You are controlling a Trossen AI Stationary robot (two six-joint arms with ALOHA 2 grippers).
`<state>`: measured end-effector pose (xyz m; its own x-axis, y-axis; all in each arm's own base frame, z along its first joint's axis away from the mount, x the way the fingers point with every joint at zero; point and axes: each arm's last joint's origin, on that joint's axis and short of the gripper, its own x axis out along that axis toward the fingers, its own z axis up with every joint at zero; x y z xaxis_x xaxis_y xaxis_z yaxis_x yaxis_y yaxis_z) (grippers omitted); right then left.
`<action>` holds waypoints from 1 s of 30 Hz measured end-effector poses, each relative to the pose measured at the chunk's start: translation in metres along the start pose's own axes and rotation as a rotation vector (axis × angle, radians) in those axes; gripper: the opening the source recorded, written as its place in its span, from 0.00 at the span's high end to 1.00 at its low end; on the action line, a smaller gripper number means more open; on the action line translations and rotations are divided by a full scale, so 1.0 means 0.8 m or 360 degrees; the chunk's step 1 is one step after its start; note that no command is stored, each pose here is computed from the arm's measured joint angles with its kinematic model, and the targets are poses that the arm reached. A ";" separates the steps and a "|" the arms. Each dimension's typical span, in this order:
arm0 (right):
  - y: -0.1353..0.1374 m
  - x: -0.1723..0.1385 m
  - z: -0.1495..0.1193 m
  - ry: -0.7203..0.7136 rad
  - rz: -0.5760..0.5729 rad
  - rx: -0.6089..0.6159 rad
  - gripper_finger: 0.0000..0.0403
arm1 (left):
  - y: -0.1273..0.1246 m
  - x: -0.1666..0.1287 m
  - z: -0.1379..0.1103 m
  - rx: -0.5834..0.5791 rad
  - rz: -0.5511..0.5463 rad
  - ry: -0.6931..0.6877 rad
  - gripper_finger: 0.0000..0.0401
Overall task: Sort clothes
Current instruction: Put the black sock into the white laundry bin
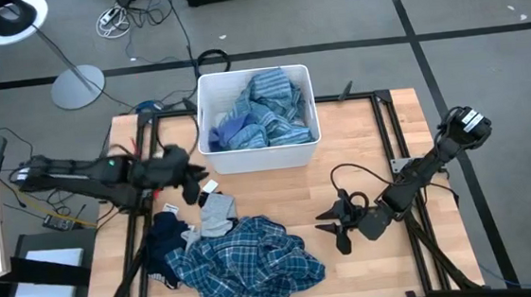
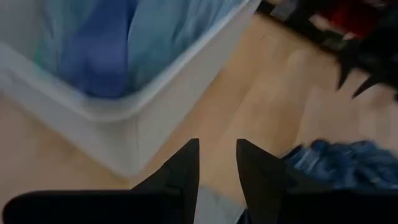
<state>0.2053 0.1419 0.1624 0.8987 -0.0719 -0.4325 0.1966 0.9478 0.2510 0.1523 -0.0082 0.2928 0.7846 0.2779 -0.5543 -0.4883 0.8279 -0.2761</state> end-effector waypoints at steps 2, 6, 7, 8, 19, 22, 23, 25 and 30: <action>-0.002 0.002 0.001 0.0000 -0.0014 0.0002 0.69 | 0.006 0.016 -0.027 -0.0036 0.0022 0.0051 0.73; -0.005 0.004 0.003 0.0011 -0.0014 0.0013 0.69 | 0.022 0.042 -0.072 -0.0090 0.0130 0.0201 0.74; -0.005 0.005 0.003 0.0010 -0.0015 0.0015 0.69 | 0.026 0.047 -0.081 -0.0114 0.0163 0.0228 0.74; -0.006 0.005 0.004 0.0009 -0.0019 0.0017 0.69 | 0.031 0.051 -0.091 -0.0127 0.0197 0.0263 0.74; -0.012 0.010 0.008 -0.0011 -0.0054 0.0054 0.69 | 0.053 0.078 -0.146 -0.0370 0.0187 0.0390 0.74; -0.012 0.010 0.009 -0.0017 -0.0052 0.0061 0.69 | 0.058 0.081 -0.155 -0.0387 0.0217 0.0422 0.74; -0.011 0.010 0.009 -0.0019 -0.0052 0.0062 0.69 | 0.058 0.083 -0.157 -0.0391 0.0231 0.0433 0.74; -0.011 0.010 0.010 -0.0026 -0.0046 0.0068 0.69 | 0.060 0.085 -0.161 -0.0397 0.0258 0.0456 0.74; -0.011 0.010 0.010 -0.0031 -0.0042 0.0074 0.69 | 0.060 0.091 -0.165 -0.0380 0.0300 0.0499 0.74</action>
<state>0.2142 0.1307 0.1640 0.9005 -0.1032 -0.4225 0.2378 0.9301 0.2797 0.1358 -0.0128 0.1357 0.5371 0.2215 -0.8139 -0.7155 0.6307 -0.3005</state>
